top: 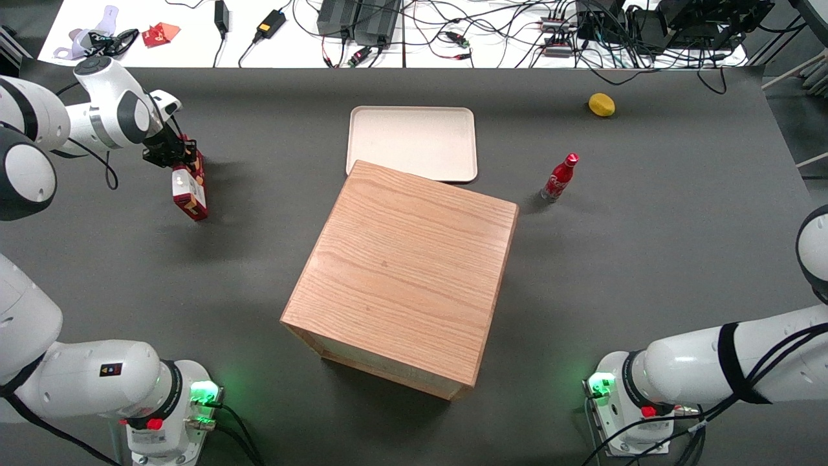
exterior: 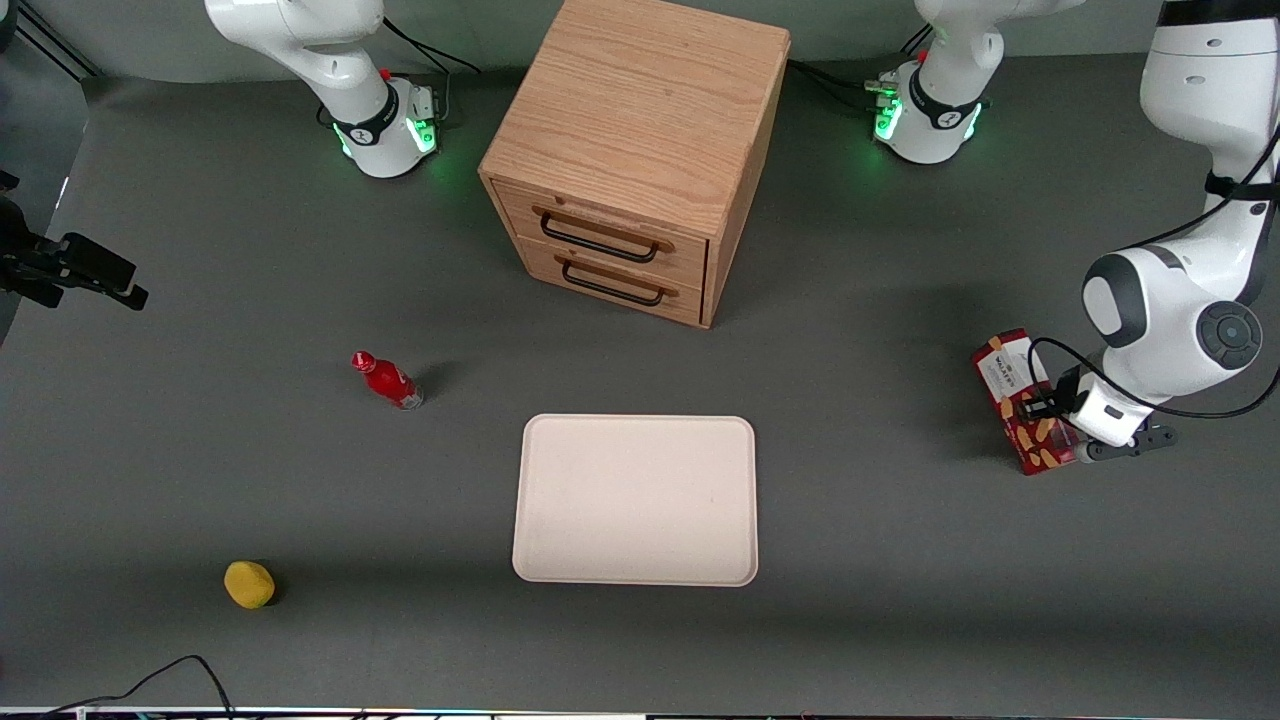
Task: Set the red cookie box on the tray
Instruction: 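Lower the left gripper onto the red shortbread box and close on it, then lift the box upright and carry it over the white tray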
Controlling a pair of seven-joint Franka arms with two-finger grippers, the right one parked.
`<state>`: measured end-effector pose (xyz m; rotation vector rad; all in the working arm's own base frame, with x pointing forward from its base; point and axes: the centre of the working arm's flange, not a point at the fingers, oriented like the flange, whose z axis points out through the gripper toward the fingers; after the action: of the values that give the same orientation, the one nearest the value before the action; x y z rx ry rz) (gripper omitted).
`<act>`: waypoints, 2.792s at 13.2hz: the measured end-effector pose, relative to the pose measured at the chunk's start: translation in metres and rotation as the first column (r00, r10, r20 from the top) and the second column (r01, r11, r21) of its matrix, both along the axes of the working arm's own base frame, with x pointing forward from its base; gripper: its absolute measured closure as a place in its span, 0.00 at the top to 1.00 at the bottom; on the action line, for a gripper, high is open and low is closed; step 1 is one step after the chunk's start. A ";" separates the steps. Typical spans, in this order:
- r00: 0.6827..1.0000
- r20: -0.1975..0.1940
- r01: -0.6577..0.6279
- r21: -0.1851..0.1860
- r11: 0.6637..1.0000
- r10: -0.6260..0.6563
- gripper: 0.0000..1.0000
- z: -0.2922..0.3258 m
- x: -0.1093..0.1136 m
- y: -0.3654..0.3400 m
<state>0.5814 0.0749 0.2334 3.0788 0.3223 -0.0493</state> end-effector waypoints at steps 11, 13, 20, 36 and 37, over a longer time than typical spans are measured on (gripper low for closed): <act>0.983 -0.179 0.036 -0.051 0.998 -0.045 0.28 0.260 0.001 -0.066; 0.983 -0.181 0.025 -0.027 0.999 -0.030 0.28 0.299 -0.001 -0.107; 0.983 -0.149 -0.106 0.001 0.994 0.105 0.28 0.321 -0.012 -0.318; 0.977 0.214 -0.010 -0.043 0.999 0.019 0.28 0.090 0.047 -0.504; 0.976 0.217 0.004 -0.024 1.000 0.001 0.28 0.075 0.045 -0.508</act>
<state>0.6267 -0.4330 0.3088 3.0215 0.3051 0.2796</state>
